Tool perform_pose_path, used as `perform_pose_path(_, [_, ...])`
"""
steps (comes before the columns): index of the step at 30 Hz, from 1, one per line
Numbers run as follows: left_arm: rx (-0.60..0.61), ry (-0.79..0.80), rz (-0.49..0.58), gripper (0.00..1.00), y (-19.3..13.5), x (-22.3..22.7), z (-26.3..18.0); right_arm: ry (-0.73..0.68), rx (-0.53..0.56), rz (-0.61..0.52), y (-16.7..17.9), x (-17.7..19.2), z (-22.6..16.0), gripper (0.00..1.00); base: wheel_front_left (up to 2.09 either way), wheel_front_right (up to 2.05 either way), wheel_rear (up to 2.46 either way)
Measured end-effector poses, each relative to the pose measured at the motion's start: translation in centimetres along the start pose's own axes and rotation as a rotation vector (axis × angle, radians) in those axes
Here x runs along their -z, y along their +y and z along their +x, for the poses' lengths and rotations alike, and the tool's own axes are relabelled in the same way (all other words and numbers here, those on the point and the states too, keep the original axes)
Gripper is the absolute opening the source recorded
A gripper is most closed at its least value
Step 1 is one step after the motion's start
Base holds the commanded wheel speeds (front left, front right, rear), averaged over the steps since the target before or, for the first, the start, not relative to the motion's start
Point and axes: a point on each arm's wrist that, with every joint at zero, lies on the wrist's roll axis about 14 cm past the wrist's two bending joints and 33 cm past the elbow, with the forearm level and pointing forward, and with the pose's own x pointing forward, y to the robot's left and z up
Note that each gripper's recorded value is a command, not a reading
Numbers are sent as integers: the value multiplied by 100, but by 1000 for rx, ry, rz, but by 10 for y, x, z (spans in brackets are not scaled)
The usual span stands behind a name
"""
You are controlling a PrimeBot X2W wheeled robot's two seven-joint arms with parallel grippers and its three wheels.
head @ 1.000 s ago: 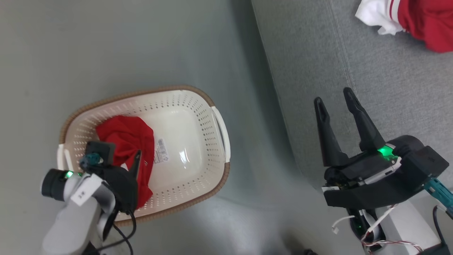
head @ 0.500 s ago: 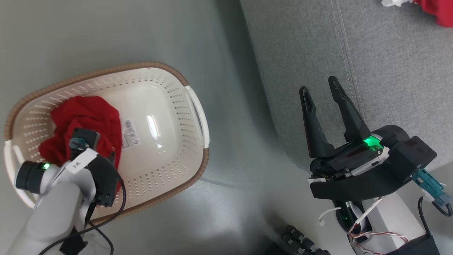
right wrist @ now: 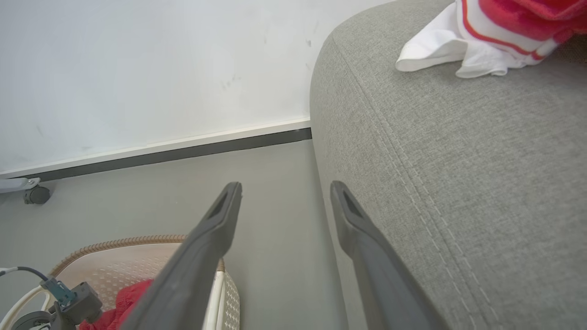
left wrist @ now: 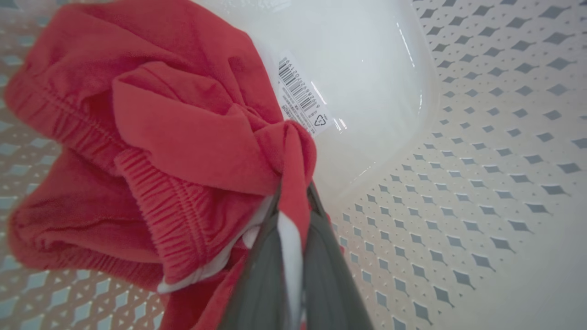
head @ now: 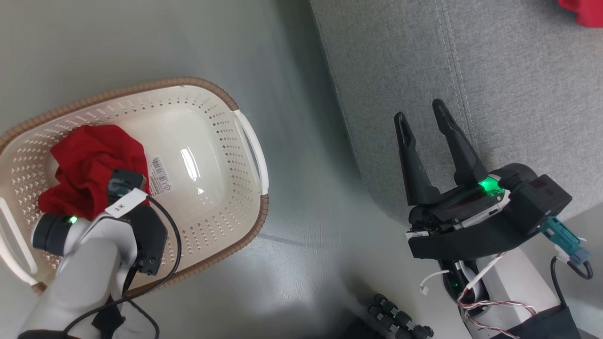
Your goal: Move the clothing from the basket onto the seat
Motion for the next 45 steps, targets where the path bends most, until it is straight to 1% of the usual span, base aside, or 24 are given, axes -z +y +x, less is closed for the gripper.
perform_pose_path(8, [6,-21,15,0,-5,-5,-9,-22,-3,5,2,-9,0,100,0,0,0])
perform_pose_path(11, [17,-69,18,0,-12,-16,-15,-39,-2,3,1,-17,0,100,0,0,0])
perform_pose_path(16, [60,-180,23,0,-36,-42,-30,-65,5,2,-1,-30,-4,100,0,0,0])
perform_pose_path(19, [68,-245,33,0,-43,-57,-42,-91,8,2,-1,-41,-7,100,0,0,0])
perform_pose_path(29, [60,-503,35,0,-55,-107,-99,-186,-7,-14,1,-81,-17,100,0,0,0])
perform_pose_path(36, [36,-659,18,0,-57,-122,-143,-209,-16,-7,5,-92,-32,100,0,0,0])
perform_pose_path(37, [36,-659,18,0,-57,-122,-143,-209,-16,-7,5,-92,-32,100,0,0,0])
perform_pose_path(42, [21,-774,34,0,-62,-137,-179,-239,-47,-2,16,-103,-41,100,0,0,0])
perform_pose_path(45, [18,-844,62,0,-69,-149,-203,-251,-63,-2,21,-108,-47,100,0,0,0])
